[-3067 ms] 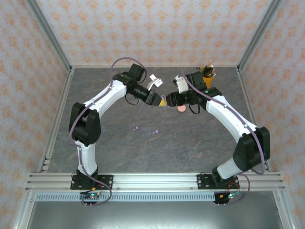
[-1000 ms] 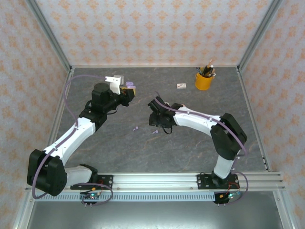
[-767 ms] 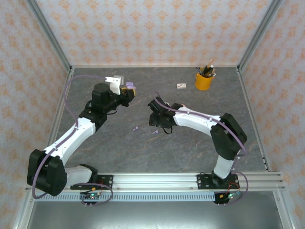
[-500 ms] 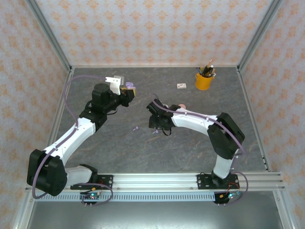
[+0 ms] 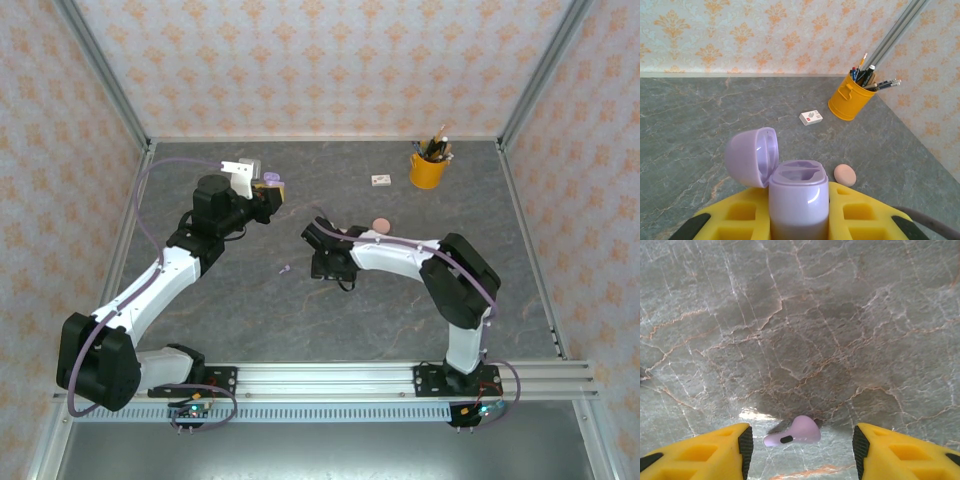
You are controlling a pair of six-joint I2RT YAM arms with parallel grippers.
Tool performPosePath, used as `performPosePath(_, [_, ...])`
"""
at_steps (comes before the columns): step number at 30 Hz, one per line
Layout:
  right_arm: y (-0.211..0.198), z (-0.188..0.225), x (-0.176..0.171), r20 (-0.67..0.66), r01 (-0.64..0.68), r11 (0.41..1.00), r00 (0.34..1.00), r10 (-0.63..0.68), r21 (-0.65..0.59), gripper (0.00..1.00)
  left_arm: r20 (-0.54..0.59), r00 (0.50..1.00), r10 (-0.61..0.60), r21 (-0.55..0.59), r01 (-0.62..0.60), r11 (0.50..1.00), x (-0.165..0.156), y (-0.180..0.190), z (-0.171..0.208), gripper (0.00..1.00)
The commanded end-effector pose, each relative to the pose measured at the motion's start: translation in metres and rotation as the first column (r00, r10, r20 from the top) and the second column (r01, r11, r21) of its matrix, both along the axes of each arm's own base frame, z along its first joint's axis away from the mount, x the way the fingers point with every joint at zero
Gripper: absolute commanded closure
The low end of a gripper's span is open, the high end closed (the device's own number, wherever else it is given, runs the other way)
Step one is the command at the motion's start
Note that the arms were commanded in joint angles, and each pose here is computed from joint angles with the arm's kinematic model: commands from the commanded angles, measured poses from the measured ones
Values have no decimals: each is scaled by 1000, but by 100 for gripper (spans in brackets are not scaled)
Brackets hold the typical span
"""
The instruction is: Insert the wireless bluetooth earbuds into the charging case
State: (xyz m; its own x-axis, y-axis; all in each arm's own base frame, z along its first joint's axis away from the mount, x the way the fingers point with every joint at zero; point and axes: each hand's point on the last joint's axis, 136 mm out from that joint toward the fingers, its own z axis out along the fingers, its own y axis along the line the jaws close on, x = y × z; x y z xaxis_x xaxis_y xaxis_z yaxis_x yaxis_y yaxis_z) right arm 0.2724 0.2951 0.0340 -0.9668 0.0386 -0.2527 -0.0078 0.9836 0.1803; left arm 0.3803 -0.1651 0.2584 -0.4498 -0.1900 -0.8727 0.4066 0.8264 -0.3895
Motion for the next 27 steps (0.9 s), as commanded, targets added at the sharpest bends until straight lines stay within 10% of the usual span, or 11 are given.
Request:
performPosePath(1, [-12, -13, -10, -23, -12, 998, 1000, 11, -66, 44, 28, 1000, 9, 4, -9, 1000, 1, 1, 10, 100])
performPosePath(27, [-23, 36, -4, 106, -250, 962, 959, 262, -111, 43, 25, 1000, 2, -15, -2, 1000, -3, 0, 12, 100])
